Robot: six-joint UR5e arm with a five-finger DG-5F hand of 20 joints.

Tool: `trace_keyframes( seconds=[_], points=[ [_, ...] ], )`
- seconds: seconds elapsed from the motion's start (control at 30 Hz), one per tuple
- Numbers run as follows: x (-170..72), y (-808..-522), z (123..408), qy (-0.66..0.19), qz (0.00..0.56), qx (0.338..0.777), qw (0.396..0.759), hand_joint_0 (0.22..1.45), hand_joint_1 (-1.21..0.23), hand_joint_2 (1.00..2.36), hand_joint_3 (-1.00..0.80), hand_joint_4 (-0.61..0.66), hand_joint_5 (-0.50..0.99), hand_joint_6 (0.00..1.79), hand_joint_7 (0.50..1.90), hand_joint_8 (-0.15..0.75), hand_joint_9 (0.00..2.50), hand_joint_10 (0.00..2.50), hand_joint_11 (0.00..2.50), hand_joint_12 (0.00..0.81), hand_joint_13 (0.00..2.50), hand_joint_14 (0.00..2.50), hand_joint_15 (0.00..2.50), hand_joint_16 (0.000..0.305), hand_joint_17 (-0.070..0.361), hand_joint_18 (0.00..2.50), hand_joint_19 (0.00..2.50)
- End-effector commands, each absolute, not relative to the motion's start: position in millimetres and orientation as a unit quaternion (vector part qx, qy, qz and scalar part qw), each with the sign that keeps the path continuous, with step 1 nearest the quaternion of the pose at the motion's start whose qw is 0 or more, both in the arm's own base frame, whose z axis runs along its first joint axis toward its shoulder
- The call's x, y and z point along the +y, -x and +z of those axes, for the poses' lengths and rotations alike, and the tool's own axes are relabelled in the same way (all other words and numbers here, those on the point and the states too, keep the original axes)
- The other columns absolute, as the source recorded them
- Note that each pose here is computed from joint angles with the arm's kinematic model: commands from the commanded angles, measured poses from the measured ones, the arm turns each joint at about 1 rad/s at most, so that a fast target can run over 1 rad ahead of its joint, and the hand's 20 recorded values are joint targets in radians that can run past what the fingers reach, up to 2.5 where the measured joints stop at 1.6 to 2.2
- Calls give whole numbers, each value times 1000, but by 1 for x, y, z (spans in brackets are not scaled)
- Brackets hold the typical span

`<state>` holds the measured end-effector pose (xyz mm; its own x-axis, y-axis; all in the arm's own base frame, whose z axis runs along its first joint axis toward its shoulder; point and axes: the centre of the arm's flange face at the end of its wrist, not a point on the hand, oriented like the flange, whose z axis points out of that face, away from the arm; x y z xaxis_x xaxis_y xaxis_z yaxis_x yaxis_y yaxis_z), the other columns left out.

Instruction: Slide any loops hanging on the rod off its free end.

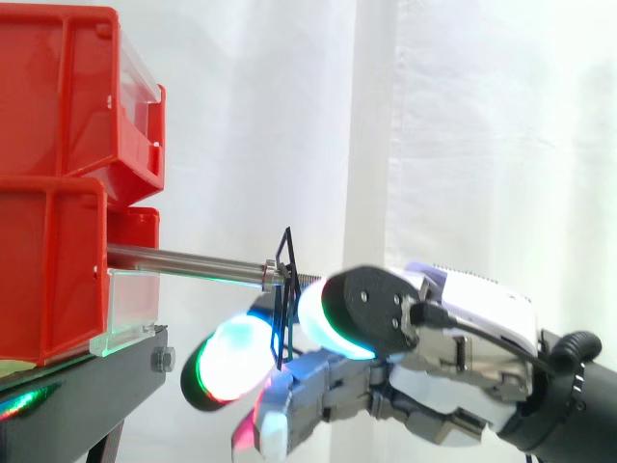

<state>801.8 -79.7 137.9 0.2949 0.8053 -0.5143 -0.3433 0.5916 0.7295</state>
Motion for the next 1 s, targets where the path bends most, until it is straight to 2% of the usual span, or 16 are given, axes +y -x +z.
trace_keyframes(
  seconds=[0.0,0.43,0.57,0.63,0.73,0.9,0.97],
  points=[
    [-81,-806,145,-246,379,456,767,541,-540,1002,-472,297,-105,503,1105,302,1020,15,686,328,924,17,454,55,123,787,560],
    [-79,-805,142,-250,374,465,763,581,-618,1008,-393,243,-98,502,1196,294,1018,14,693,321,932,18,461,52,118,795,557],
    [-78,-803,137,-256,371,476,756,596,-652,1012,-331,179,-92,500,1323,298,1014,15,690,319,935,16,454,52,117,801,564],
    [-77,-803,137,-256,370,479,754,605,-672,1014,-304,164,-106,541,1298,292,1006,15,690,319,936,18,454,52,117,804,563],
    [-78,-804,137,-256,370,477,755,605,-687,1014,-277,164,-133,628,1152,291,994,15,714,318,941,17,450,52,118,812,555],
    [-78,-803,137,-255,371,479,754,605,-692,1015,-264,156,-155,704,1068,295,989,13,717,319,942,16,456,52,118,817,554],
    [-78,-803,137,-255,371,478,754,605,-693,1015,-262,165,-166,747,989,293,986,15,722,320,942,16,455,52,118,819,552]
  ],
)
